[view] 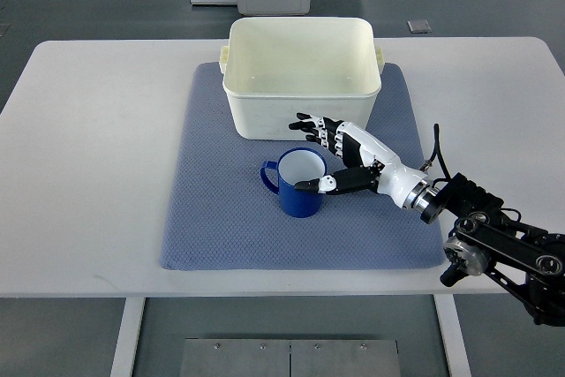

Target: Place cup in box with right hand

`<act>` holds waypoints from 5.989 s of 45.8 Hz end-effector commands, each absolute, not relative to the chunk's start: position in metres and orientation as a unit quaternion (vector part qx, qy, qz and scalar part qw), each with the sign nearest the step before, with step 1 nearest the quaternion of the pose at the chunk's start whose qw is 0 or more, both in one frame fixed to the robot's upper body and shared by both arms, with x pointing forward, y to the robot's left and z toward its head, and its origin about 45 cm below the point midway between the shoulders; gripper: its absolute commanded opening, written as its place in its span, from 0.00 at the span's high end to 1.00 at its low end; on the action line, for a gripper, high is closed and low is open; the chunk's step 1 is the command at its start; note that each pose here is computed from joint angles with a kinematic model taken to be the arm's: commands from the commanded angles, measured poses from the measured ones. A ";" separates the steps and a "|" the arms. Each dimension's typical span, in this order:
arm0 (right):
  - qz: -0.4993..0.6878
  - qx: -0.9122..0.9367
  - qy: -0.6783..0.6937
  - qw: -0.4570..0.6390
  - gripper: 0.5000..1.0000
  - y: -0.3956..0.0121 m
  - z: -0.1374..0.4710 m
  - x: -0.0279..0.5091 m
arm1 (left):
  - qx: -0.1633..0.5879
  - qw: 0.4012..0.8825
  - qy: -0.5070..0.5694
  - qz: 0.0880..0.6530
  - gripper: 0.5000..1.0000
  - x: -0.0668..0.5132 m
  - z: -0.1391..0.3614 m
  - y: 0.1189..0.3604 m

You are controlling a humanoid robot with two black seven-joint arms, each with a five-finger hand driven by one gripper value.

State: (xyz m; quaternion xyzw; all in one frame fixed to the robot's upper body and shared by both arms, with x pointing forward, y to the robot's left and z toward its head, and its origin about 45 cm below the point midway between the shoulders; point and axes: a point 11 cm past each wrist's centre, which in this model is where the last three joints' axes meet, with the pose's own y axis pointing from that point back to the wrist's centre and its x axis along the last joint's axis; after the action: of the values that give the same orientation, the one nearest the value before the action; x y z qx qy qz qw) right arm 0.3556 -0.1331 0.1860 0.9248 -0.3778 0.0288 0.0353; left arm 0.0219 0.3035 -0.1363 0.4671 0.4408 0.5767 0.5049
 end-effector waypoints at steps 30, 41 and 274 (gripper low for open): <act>0.020 0.922 -0.383 0.051 0.01 -0.128 0.169 0.355 | 0.468 0.505 0.441 0.577 0.00 0.022 -0.136 0.304; 0.017 0.921 -0.385 0.058 0.01 -0.127 0.162 0.356 | 0.467 0.505 0.440 0.577 0.00 0.022 -0.136 0.304; 0.123 0.841 -0.526 0.032 0.01 -0.178 0.306 0.482 | 0.468 0.505 0.441 0.577 0.00 0.022 -0.136 0.304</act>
State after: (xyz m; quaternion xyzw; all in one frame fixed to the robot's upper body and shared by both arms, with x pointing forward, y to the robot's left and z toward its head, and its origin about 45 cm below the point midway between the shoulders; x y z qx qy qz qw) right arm 0.4797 -0.1615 0.2982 0.8472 -0.5143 0.1274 0.0399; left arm 0.0217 0.3035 -0.1363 0.4673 0.4409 0.5766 0.5047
